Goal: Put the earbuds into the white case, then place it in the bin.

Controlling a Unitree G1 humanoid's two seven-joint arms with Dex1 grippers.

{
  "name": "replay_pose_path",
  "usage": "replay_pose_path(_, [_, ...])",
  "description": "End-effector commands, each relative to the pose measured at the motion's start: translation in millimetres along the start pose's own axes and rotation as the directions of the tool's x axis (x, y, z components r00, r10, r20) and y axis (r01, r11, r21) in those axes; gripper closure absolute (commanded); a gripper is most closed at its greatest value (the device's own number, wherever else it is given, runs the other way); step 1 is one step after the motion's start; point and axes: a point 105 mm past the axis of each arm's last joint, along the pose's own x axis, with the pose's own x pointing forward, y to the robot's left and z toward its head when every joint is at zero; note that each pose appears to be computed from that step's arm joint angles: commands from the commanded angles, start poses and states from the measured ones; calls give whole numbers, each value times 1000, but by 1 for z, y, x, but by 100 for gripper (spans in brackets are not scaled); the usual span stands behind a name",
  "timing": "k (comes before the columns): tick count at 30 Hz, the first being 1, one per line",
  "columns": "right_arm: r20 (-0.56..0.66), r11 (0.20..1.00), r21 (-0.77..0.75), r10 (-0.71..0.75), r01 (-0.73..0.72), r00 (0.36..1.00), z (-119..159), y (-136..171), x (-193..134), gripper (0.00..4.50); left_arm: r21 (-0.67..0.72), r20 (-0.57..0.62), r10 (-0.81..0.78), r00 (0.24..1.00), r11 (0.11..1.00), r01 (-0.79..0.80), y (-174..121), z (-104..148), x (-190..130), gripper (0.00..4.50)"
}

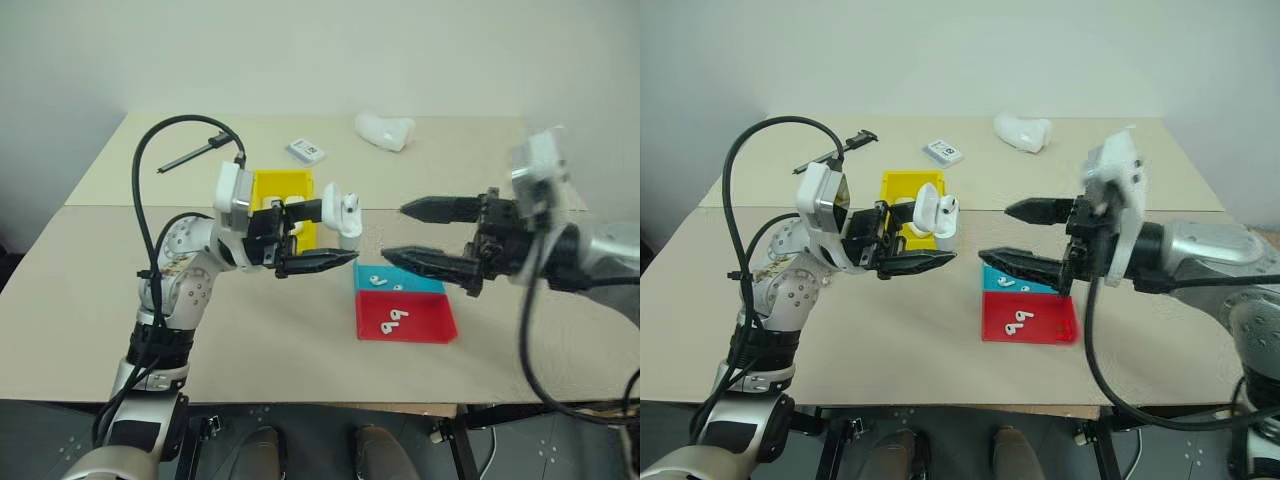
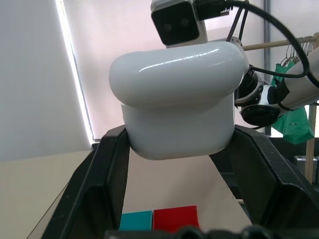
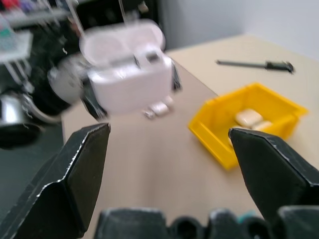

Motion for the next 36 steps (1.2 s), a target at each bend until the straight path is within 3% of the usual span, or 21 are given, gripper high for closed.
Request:
replay_pose_path(1, [-156,975,-219,-6,-28,988,-16,-16,8,2,50,23,-1,1000,999,-1,-1,12,0,178])
replay_pose_path(6, [-338,905,-377,64,-198,939,-38,-46,31,2,60,21,15,1000,998,-17,-2,12,-3,178])
replay_pose_path(12, [-603,764,-446,129,-466,787,-71,-78,61,2,87,16,70,997,994,-71,-3,16,-12,178])
replay_pose_path(15, [-675,716,-444,126,-538,727,-85,-87,71,63,99,11,98,995,990,-99,-5,17,-16,178])
replay_pose_path(18, [-709,695,-437,125,-571,694,-93,-93,79,163,107,4,119,993,987,-119,-7,18,-19,178])
replay_pose_path(23, [-732,674,-417,149,-610,665,-98,-94,90,163,122,-9,155,988,981,-152,-9,21,-24,178])
replay_pose_path(26, [-750,661,-411,145,-627,645,-103,-94,92,218,126,-11,160,987,979,-157,-10,23,-23,178])
replay_pose_path(36, [-776,634,-391,162,-667,609,-117,-89,95,218,133,-12,165,986,978,-162,-12,25,-20,178])
